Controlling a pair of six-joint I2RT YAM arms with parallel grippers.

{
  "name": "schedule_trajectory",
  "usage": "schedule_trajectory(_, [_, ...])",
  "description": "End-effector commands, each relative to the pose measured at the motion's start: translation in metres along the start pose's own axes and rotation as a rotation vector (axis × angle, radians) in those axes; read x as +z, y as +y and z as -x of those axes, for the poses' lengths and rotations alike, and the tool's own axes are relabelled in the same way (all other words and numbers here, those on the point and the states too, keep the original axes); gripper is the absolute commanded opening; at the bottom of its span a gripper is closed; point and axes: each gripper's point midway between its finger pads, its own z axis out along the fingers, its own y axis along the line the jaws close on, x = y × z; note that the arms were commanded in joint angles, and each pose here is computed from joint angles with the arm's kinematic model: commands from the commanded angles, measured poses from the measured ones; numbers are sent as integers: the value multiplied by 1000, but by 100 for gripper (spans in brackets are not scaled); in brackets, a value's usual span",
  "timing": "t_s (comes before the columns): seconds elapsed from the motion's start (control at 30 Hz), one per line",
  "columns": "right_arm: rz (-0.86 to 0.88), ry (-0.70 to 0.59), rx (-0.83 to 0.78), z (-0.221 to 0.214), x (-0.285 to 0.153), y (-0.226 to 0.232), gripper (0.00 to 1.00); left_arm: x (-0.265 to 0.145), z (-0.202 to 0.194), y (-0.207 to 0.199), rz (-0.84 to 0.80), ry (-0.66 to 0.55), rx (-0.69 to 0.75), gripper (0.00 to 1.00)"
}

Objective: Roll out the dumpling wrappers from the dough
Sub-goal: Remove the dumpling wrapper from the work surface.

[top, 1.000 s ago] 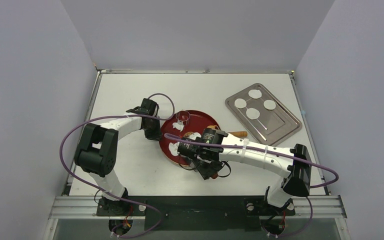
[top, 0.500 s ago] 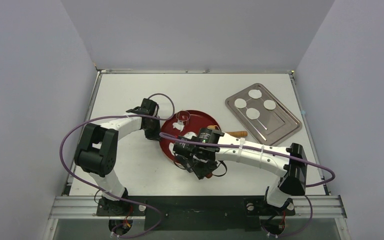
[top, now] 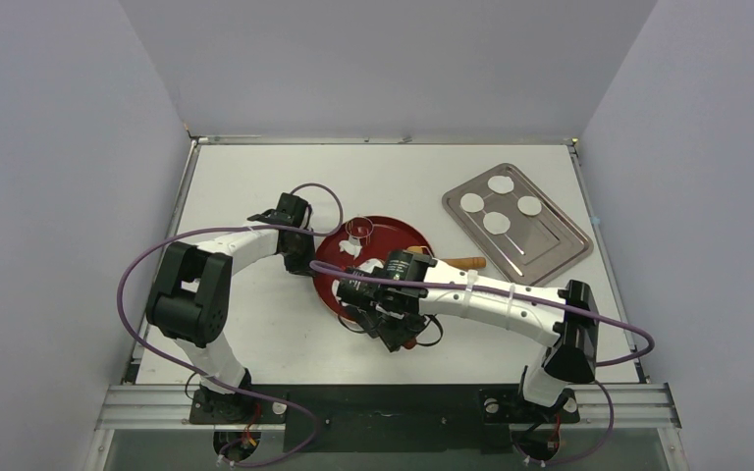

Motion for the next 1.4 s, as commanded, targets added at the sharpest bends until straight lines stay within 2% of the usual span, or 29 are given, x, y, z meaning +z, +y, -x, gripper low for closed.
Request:
schedule_trajectory(0.0, [-19,-81,-4,0,-22,-14,0,-2,2,-7,-23,-13,-9,0])
schedule_trajectory(0.33, [-148,-31,-60,-13,-20,-37,0,-4,4,-7,-24,-22,-9,0])
schedule_trajectory(0.73, [-248,-73,-91,2,-14,-40,0,-4,5,-7,-24,-22,-10,0])
schedule_trajectory(1.37, [-203,-111,-149,18,-3,-6,0,-2,3,-7,-28,-20,-12,0])
